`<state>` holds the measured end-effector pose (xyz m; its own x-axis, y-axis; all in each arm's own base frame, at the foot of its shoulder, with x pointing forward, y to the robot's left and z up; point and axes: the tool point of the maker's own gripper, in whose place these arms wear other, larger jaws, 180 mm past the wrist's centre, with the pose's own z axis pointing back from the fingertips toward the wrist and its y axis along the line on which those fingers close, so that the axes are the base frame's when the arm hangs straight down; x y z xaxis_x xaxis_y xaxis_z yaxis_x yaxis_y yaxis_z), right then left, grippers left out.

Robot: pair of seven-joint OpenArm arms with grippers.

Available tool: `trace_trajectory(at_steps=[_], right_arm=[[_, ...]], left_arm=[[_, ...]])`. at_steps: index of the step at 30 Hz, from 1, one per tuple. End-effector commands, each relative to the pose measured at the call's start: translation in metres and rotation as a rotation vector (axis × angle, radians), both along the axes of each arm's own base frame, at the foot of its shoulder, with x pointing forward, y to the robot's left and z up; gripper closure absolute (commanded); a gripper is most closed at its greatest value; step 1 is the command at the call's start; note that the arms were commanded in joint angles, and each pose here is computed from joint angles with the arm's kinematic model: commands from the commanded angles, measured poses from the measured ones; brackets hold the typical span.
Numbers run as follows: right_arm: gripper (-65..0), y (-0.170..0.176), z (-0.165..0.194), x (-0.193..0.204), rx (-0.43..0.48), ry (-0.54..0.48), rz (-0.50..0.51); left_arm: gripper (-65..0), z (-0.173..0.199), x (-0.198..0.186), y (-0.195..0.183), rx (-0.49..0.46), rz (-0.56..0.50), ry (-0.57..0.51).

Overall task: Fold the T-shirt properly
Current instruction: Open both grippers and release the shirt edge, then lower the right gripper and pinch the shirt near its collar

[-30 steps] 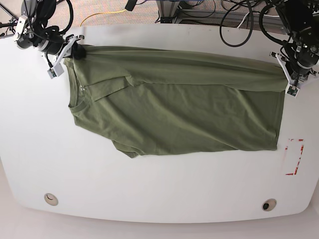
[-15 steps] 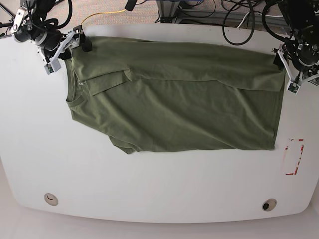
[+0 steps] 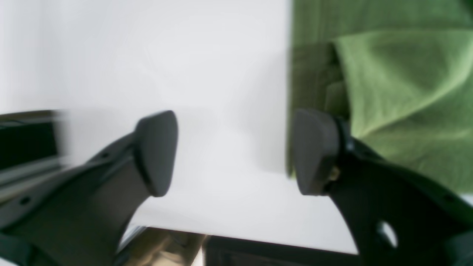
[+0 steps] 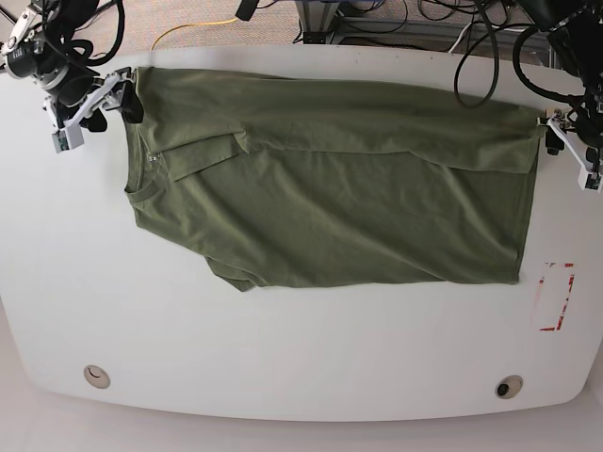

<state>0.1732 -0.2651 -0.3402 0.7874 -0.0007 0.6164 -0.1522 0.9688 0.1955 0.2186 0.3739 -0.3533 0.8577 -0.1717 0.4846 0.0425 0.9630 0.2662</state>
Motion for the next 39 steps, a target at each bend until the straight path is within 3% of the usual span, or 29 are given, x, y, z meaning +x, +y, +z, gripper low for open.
trace_trajectory(at_steps=[1,7,14,21,28,39], right_arm=[[-41.7,0.011,0.002,0.024,0.036,-0.043,0.047],[-41.7,0.034,-0.010,0.061,0.080,-0.045,0.109],[-41.5,0.043,-0.024,0.090,-0.090,-0.001,0.190],[-41.4,0.059,-0.031,0.101,-0.179,0.011,0.277],[-33.1,0.078,-0.051,0.101,-0.123,0.032,0.317],[-32.7,0.074,-0.067,0.104,-0.072,0.049,0.285]], left_arm=[[-38.1,-0.004,0.010,-0.008,-0.010,-0.028,0.002],[-32.1,-0.011,0.012,-0.018,-0.028,-0.051,0.015],[-25.7,-0.025,0.009,-0.029,-0.051,-0.079,0.056],[-25.7,-0.032,0.005,-0.027,-0.065,-0.069,0.074],[-25.7,-0.033,0.005,-0.028,-0.068,-0.068,0.074],[-25.7,-0.031,0.007,-0.028,-0.064,-0.072,0.069]])
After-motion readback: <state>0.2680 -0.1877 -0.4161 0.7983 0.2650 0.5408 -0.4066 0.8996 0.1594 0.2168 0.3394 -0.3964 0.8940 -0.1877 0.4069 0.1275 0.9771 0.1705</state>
